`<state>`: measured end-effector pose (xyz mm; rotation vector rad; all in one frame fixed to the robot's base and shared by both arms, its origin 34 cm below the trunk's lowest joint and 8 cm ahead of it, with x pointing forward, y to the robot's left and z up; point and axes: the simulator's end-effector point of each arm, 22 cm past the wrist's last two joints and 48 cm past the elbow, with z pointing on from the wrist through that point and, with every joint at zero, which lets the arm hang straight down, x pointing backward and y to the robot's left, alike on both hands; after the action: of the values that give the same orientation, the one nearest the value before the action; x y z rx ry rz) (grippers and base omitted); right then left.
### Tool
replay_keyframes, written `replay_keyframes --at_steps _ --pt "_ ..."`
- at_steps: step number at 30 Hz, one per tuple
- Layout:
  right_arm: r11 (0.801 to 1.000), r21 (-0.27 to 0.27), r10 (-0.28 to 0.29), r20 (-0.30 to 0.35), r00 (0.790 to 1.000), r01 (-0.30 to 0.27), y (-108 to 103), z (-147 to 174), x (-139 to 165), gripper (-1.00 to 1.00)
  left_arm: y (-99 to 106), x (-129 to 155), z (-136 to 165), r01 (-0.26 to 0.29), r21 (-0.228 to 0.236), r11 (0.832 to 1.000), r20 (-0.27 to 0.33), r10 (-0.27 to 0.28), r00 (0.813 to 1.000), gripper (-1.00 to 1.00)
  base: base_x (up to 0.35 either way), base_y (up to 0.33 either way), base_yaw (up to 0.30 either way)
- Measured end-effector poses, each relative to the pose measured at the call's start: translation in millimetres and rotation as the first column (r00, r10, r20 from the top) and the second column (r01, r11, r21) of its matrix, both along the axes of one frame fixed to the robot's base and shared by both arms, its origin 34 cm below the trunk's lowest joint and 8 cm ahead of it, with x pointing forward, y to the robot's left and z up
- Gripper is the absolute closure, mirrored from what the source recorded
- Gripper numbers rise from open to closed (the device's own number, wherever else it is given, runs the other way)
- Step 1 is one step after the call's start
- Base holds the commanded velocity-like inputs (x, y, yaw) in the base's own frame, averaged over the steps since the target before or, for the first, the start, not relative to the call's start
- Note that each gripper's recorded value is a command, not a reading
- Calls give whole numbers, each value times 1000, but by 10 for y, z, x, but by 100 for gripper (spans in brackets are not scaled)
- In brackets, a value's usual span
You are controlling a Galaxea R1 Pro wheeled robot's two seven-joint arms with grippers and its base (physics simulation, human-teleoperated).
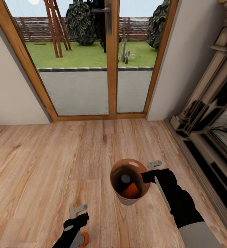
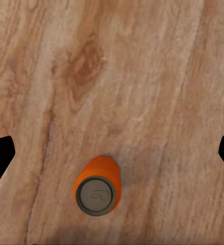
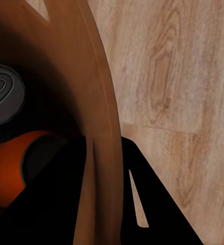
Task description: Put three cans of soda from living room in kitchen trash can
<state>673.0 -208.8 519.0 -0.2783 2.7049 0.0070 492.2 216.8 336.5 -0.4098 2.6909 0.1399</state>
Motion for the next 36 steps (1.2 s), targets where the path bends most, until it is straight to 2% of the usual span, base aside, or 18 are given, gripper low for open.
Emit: replay_keyframes --at_steps 24,31,36 --pt "1000 -2 0 -37 999 0 -3 -703 -160 100 1 -226 -634 0 0 1000 -37 0 999 -100 0 0 0" --pt "1000 1 1 -44 999 -1 8 -739 -173 100 4 -256 -662 -1 0 1000 -45 1 999 -100 0 0 0" --pt "1000 0 2 4 1000 -2 8 -581 -54 100 13 -260 -665 -1 2 1000 -45 1 999 -100 0 0 0"
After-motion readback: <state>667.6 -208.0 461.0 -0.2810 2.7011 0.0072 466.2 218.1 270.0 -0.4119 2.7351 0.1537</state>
